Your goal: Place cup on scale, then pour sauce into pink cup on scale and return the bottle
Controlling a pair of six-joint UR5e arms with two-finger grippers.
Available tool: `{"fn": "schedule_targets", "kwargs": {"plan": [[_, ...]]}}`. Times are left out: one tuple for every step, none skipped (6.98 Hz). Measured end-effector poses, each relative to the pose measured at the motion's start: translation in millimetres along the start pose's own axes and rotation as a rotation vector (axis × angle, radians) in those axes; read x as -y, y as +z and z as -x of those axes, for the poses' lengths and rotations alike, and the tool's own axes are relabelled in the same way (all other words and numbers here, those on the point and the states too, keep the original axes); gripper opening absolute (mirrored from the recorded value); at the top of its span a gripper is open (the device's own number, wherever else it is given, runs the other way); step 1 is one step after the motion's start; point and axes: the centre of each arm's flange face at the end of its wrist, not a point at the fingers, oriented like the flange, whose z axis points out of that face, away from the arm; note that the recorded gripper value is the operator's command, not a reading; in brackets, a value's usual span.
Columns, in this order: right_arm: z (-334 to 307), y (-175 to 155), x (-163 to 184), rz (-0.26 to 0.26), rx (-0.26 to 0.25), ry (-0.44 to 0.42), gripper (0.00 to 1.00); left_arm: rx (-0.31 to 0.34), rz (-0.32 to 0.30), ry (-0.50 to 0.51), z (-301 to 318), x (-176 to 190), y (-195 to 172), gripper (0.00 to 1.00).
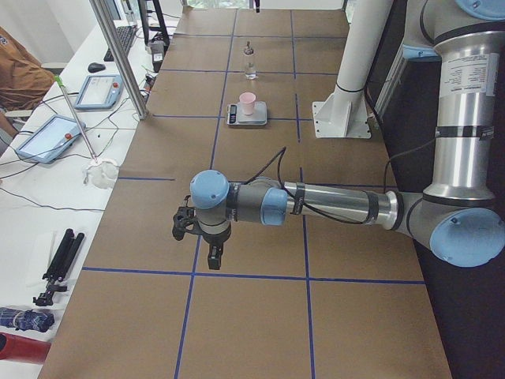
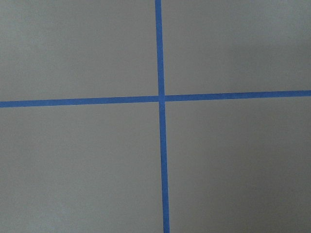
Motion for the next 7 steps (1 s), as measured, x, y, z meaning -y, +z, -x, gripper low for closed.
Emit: {"fn": "schedule_targets", "kwargs": {"plan": [[2.3,-2.2,0.2,-0.006,0.002,-0.006,1.0,0.001,0.0,0.0,0.3,0.0,0.2,1.0],[4.3,-4.0,0.1,-0.01,0.003,-0.011,1.0,0.002,0.002,-0.002,1.3,0.0,1.2,1.0],[5.3,-5.0,-2.2,-0.011,0.003,-0.012,1.0,0.002,0.002,-0.002,1.4,0.4,1.2,1.0],[6.6,-6.4,-6.7,-0.013,0.003,-0.014,1.0,0.002,0.002,-0.001,1.5,0.6,1.3,1.0],[6.5,-6.8,-9.9,-0.013,0.001,-0.013,1.0,0.001,0.004,-0.002,2.2,0.7,2.4,1.0],[4.9,-5.9,-11.9,-0.009,-0.007,-0.011,1.0,0.001,0.002,0.001,0.8,2.2,1.8,1.0],[2.1,-4.7,-13.0,-0.004,-0.022,-0.008,1.0,0.001,-0.001,0.006,-1.5,4.5,0.4,1.0]]}}
